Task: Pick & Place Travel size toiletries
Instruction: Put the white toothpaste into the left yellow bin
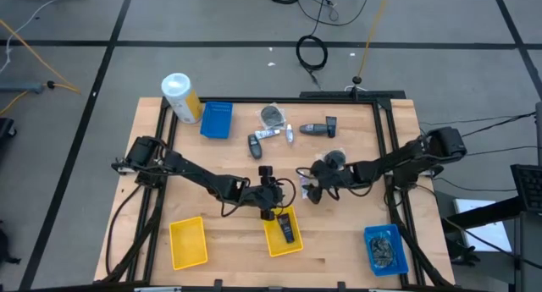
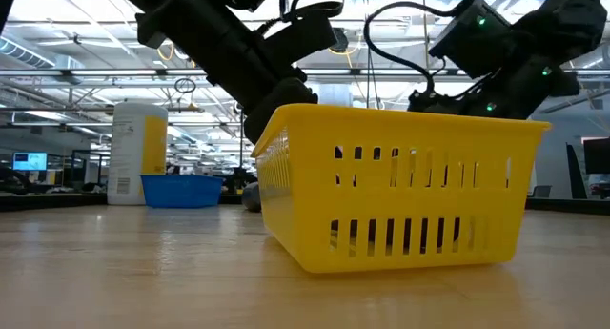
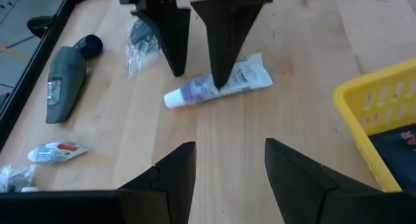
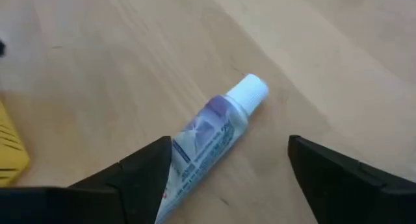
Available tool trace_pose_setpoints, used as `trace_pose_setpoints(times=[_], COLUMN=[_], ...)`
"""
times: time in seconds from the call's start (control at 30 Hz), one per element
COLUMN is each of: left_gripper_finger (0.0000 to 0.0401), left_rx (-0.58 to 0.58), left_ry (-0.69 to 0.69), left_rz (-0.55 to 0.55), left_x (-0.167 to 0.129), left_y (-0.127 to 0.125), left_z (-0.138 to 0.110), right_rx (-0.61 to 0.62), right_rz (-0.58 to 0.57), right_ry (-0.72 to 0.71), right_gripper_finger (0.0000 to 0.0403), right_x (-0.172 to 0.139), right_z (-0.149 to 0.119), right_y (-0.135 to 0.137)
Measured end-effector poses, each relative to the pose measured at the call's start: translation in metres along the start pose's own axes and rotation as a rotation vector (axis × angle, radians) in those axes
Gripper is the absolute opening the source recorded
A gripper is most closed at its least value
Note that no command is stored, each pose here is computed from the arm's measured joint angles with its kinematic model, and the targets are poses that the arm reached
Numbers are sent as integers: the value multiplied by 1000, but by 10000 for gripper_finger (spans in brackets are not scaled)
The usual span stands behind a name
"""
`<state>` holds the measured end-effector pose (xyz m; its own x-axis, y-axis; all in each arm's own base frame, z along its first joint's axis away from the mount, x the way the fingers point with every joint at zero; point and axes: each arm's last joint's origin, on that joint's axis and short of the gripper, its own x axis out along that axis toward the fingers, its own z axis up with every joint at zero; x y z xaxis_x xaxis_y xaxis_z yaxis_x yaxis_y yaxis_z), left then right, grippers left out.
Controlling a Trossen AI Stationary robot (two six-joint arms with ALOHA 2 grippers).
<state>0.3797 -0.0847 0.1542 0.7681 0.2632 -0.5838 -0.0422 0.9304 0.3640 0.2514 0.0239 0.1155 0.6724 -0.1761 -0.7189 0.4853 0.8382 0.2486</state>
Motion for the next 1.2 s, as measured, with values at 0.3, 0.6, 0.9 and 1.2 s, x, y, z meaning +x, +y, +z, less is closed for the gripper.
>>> trace_pose_setpoints(times=[0.3,0.6,0.9,1.2], left_gripper_finger=[179,179,179,179], left_rx=[-3,-136,-241,-253], left_ry=[6,15,-26,-46], left_rz=[8,183,223,235], left_x=[0,-5,-38,-41], left_y=[0,11,22,17], left_z=[-1,2,18,20], right_rx=[-190,-330,-404,-480], right_rz=[150,165,146,24], right_ry=[-6,-14,-87,-447], right_gripper_finger=[195,61,7,2], right_x=[3,2,1,-14], right_z=[-1,-4,0,12], right_y=[11,16,18,44])
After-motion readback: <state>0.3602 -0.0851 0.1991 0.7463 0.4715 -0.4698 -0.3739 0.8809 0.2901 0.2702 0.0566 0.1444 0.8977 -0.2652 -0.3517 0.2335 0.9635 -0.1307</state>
